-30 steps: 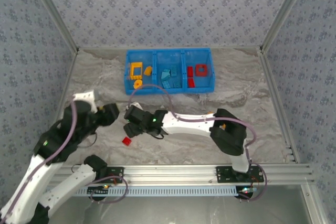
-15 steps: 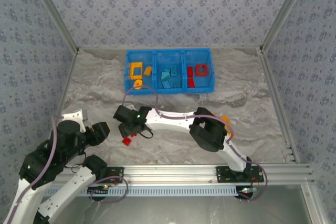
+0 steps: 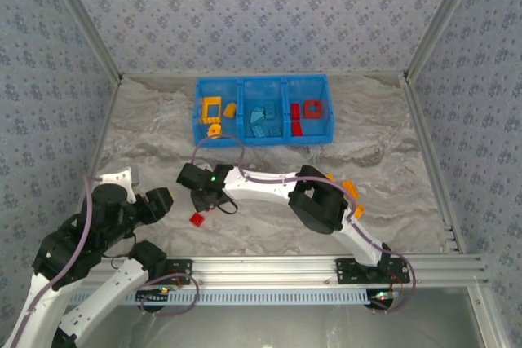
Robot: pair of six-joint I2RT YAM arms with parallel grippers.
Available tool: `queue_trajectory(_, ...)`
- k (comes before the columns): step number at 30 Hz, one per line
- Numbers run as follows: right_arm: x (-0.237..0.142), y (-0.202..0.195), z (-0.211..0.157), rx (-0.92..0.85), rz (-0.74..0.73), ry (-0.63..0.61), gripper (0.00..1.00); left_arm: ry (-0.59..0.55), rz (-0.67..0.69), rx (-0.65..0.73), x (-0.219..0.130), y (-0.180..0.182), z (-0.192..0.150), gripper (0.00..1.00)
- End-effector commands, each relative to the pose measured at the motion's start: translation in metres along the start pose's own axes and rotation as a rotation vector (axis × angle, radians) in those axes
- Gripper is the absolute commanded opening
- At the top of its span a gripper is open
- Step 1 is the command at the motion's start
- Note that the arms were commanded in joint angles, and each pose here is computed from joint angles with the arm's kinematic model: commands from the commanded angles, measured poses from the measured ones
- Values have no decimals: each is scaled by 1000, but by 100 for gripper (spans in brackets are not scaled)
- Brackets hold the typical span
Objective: Sort the legos into containers by color
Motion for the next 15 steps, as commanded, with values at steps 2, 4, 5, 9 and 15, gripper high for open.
queue_trajectory(2, 1, -5, 0, 9, -31, 18, 45, 12, -30, 13, 5, -5, 2, 61)
queue_trajectory(4, 0, -6, 0, 7, -35, 14, 42, 15, -29, 17, 5, -5, 2, 61)
queue_trajectory(5, -1, -6, 0, 6, -39, 12, 41, 16, -30, 17, 6, -5, 2, 61)
queue_trajectory(9, -7, -10, 2, 6, -46, -8, 33, 28, -45, 22, 9, -7, 1, 61)
queue_trajectory(15, -57, -27, 16, 33, -37, -110, 30, 70, -227, 62, 18, -33, 11, 63)
Point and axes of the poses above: each hand's point on the last joint's axis, 136 mm out from that joint toward the fingers, its own x axis out along the fingers, its own y axis along the line the jaws close on, z = x × y, the point moved 9 cm from there along -x, back along the fingers, and after that the axes turned 11 degrees about x, right-handed, at the moved point
